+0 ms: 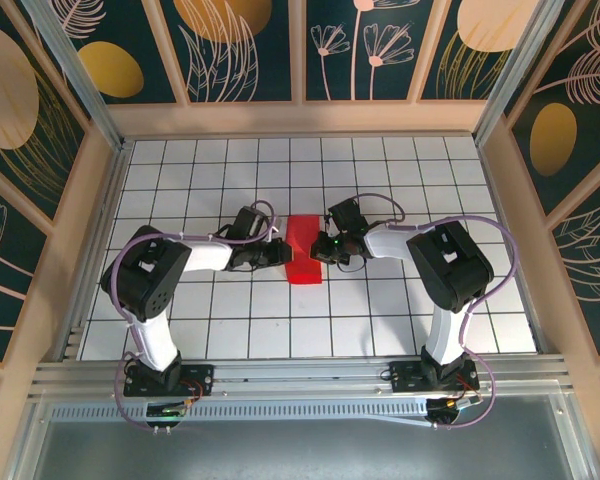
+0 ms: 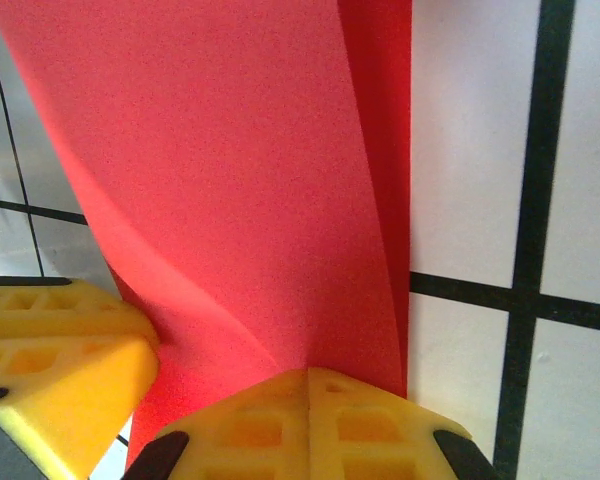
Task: Fold a paper plane with a square sheet of paper (fold left side to right side)
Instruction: First fold the square sheet of paper in half at the center of the table, then hold the square sheet of paper at the center of the table, then first fold the square sheet of paper in half at the center of the table.
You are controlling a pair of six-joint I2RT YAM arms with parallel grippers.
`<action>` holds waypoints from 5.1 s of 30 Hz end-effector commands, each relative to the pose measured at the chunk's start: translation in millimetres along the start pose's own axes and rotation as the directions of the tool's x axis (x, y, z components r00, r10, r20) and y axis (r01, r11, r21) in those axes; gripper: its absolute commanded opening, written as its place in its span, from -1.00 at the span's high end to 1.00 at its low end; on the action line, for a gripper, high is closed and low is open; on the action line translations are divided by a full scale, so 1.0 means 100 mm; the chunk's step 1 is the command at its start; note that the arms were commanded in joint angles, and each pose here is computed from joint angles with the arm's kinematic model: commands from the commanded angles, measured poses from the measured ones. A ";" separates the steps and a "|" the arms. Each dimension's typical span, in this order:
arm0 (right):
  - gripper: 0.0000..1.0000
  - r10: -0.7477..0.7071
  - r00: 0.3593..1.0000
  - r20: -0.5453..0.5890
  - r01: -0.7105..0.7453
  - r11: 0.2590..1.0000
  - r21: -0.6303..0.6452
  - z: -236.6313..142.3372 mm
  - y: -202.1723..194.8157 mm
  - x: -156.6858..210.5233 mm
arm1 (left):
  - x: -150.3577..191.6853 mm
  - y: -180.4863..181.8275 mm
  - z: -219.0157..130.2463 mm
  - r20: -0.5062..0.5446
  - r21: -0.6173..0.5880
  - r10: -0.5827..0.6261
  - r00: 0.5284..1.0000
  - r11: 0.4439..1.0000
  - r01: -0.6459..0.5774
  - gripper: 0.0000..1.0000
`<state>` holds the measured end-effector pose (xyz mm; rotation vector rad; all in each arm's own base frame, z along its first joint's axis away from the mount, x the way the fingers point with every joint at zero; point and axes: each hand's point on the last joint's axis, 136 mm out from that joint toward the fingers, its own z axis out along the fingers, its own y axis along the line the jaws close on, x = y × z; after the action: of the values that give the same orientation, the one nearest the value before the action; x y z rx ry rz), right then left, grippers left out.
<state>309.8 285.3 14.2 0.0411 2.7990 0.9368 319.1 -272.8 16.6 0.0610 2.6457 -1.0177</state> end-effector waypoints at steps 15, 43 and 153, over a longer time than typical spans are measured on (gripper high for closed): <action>1.00 0.064 0.992 -0.110 -0.037 0.971 0.236 0.15 -0.64 0.44 | -0.15 -0.47 -0.19 0.038 0.145 0.137 0.990 0.979 -0.141 0.89; 1.00 -0.006 0.999 -0.051 0.012 0.992 0.127 0.06 -0.22 0.18 | 0.24 0.08 0.21 -0.082 -0.026 0.074 0.994 0.997 -0.076 0.89; 1.00 -0.021 0.999 -0.041 0.025 0.996 0.089 0.44 -0.05 -0.11 | -0.02 -0.15 -0.48 -0.010 0.036 0.144 0.989 0.989 -0.144 1.00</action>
<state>343.7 327.7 17.9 -0.0319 2.7488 1.0057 308.0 -250.7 73.8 0.1890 2.5341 -1.0525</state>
